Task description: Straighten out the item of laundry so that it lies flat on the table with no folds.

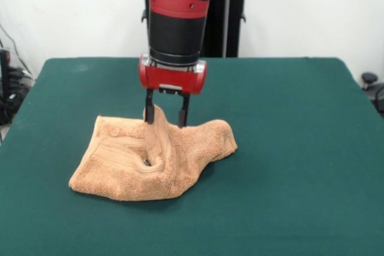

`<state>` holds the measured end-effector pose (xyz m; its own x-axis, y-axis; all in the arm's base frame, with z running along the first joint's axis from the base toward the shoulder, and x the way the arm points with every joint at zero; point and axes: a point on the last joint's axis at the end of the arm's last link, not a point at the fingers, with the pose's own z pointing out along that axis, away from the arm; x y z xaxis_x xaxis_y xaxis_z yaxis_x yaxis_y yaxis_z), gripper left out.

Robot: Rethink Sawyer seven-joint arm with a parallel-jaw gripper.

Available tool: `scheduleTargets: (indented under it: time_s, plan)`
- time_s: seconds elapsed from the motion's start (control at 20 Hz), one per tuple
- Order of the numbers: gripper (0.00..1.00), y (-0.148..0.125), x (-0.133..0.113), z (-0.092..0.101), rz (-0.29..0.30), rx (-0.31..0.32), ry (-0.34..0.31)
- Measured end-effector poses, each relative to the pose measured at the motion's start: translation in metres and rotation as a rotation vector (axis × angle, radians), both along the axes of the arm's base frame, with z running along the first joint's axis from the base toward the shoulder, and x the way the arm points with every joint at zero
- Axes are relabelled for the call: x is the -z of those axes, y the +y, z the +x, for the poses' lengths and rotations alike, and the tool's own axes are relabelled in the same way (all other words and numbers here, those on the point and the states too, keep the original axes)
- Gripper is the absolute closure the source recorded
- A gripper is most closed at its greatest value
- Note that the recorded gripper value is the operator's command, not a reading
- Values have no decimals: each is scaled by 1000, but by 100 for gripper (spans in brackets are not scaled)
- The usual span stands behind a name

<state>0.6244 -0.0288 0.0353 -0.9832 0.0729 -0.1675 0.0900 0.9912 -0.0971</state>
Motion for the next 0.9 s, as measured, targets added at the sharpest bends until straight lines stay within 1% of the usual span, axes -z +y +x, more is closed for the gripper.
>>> scheduleTargets:
  time_s: [0.1, 0.15, 0.25, 0.5, 0.75, 0.9]
  plan:
    - [0, 1, -4, 1, -2, -2, -6]
    - [0, 3, -10, 4, -4, -6, -17]
    - [0, 5, -14, 6, -6, -9, -24]
    - [0, 6, -33, 15, -14, -15, -58]
    - [0, -6, -44, 19, -19, 1, -76]
    - [0, -13, -46, 19, -21, 13, -79]
